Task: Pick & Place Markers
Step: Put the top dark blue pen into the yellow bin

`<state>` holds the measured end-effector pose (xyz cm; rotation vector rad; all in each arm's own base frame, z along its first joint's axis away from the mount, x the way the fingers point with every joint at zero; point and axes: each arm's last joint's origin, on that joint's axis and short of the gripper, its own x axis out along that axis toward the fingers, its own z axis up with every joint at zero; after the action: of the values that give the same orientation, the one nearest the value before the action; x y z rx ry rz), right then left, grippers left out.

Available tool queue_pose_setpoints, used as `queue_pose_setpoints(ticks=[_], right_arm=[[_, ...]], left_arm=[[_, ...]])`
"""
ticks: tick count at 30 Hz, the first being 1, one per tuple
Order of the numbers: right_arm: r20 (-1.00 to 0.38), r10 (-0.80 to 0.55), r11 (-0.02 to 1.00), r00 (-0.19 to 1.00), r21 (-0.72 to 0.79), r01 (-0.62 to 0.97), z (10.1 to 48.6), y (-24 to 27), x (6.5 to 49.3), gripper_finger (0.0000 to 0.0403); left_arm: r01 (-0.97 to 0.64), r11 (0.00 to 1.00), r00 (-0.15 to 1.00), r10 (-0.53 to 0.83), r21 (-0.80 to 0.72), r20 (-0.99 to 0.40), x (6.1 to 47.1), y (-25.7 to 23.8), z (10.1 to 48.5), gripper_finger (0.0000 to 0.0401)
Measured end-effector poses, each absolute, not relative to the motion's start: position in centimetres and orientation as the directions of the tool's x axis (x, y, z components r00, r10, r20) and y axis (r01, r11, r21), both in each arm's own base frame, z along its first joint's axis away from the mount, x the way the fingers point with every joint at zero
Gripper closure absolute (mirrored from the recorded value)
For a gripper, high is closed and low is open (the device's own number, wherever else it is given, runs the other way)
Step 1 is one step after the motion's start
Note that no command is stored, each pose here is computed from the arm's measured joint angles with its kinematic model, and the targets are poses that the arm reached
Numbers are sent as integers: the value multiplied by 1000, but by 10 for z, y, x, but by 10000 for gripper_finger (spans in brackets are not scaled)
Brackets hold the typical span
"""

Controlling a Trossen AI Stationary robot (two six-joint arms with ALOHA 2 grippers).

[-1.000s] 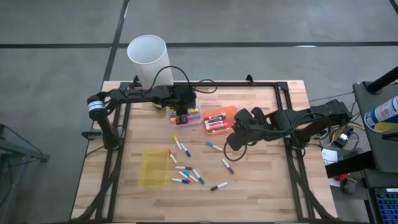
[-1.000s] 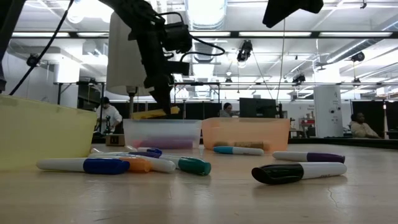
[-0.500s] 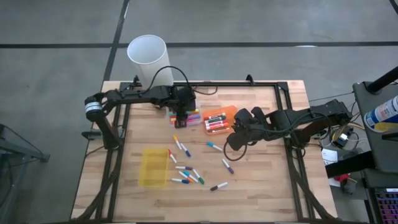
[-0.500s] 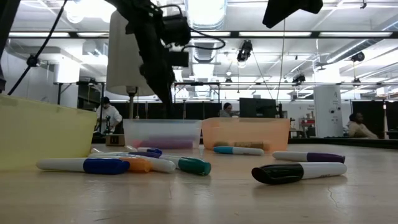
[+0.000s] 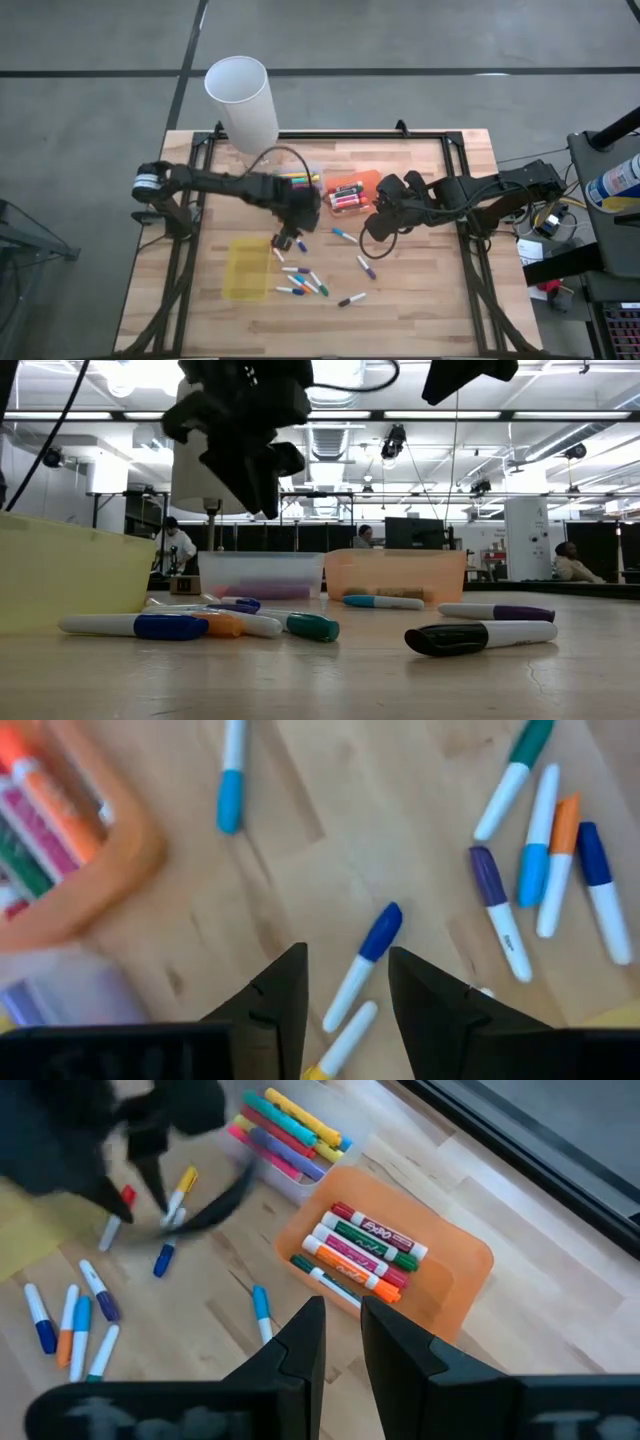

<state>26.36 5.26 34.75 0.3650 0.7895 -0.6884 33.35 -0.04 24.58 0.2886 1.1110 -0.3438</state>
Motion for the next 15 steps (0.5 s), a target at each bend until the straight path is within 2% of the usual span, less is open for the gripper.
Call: queue_pose_setpoints(ticks=[7,15], right_arm=[[-746,-434,723,505,45,689,348,52,264,342],[-745,-434,723,506,46,689,348,52,264,342]], left_arm=[[454,882,404,-73,130,-912,328,-22,216,268],[467,875,356,-56,126,-933,311,-21,178,268]])
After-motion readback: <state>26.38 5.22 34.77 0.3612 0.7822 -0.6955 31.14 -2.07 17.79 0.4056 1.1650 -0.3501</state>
